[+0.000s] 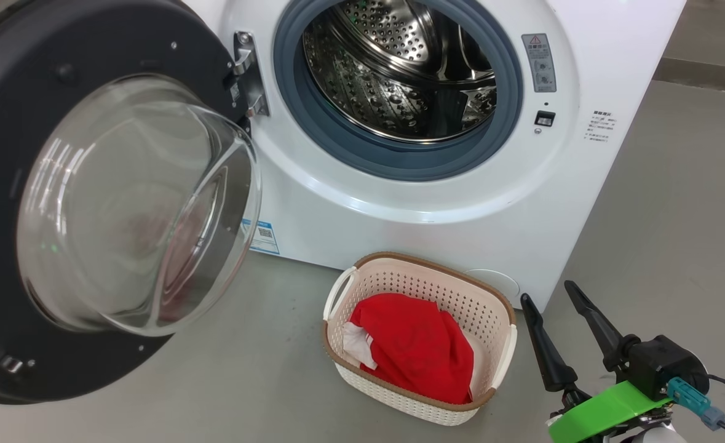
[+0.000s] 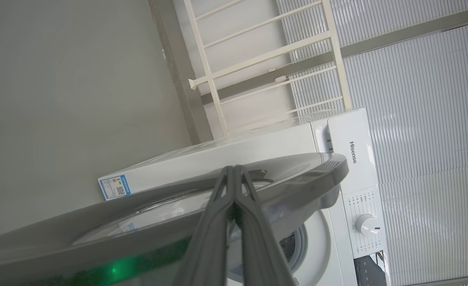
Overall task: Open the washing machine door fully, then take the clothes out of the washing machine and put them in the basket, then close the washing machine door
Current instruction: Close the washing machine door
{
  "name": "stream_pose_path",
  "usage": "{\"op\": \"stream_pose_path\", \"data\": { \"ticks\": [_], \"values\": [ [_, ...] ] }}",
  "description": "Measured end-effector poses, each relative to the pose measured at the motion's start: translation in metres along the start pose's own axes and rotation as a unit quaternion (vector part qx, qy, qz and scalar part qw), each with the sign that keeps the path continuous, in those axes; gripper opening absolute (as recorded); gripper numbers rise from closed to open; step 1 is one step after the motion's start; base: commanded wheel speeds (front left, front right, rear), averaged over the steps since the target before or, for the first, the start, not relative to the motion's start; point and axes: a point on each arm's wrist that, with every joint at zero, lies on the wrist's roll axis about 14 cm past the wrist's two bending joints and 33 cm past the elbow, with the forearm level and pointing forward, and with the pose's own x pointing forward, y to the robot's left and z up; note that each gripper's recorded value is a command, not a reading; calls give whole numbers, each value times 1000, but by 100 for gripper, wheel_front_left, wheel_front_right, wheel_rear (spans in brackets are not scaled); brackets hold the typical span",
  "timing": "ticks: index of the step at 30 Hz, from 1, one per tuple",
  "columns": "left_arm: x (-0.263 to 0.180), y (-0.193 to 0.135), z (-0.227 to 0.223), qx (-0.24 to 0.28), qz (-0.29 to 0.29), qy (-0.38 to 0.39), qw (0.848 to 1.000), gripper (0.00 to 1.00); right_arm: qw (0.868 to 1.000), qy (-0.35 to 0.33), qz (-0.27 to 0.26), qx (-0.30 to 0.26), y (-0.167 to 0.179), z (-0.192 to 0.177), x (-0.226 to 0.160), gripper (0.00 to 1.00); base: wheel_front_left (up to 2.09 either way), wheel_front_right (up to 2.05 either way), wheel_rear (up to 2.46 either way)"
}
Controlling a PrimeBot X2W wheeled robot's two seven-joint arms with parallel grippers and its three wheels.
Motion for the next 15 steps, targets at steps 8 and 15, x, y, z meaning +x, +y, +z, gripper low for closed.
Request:
{"op": "stream_pose_path", "data": {
  "ticks": [8,15],
  "values": [
    [-11,10,-34,17,-2,32,999,0,1000,2,0,1,0,-1,0,100,0,0,0],
    [-23,5,-71,5,-23,72,997,0,1000,3,-4,2,-2,-2,-1,100,0,0,0]
  ]
}}
